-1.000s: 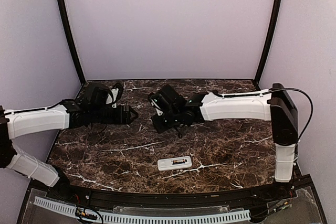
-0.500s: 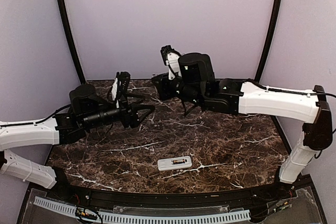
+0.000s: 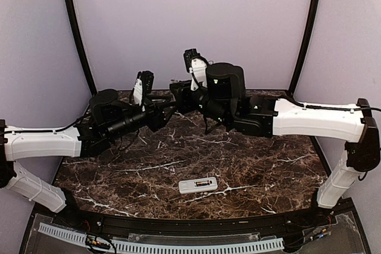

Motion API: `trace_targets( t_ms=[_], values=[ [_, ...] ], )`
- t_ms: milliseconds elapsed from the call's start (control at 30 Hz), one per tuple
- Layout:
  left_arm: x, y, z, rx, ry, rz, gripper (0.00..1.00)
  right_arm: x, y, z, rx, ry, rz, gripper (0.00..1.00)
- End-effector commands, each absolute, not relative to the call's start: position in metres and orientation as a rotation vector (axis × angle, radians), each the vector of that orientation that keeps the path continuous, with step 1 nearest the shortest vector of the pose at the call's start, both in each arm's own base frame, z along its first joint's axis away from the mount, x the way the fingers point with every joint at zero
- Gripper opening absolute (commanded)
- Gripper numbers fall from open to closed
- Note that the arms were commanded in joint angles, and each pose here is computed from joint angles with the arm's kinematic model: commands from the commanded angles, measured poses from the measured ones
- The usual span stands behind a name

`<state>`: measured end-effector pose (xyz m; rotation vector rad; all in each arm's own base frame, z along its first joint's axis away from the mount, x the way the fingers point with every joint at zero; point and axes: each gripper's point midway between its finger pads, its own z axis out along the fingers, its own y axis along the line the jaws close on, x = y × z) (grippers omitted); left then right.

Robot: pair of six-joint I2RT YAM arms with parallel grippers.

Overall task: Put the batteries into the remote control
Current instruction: Pass from the right arm to the left

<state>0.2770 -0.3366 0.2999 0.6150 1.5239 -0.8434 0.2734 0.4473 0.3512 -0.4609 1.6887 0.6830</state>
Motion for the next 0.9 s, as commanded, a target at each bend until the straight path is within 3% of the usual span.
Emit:
trace_targets(
  t_ms=[0,200,467,600,867],
  values=[
    [0.279,-0.339,0.333,0.56,1.439,-0.897,0.47,0.27,0.443,0.37,-0.418,1.632,0.707,0.15],
    [0.278,-0.342,0.337,0.554,1.438,-0.939,0.46,0.269,0.444,0.371,-0.416,1.622,0.719,0.14],
    [0.282,-0.345,0.341,0.539,1.429,-0.939,0.39,0.265,0.449,0.366,-0.428,1.633,0.749,0.14],
    [0.284,-0.344,0.342,0.535,1.426,-0.924,0.3,0.263,0.45,0.363,-0.428,1.636,0.768,0.14],
    [0.283,-0.335,0.346,0.525,1.395,-0.881,0.02,0.256,0.459,0.348,-0.464,1.67,0.809,0.13]
  ],
)
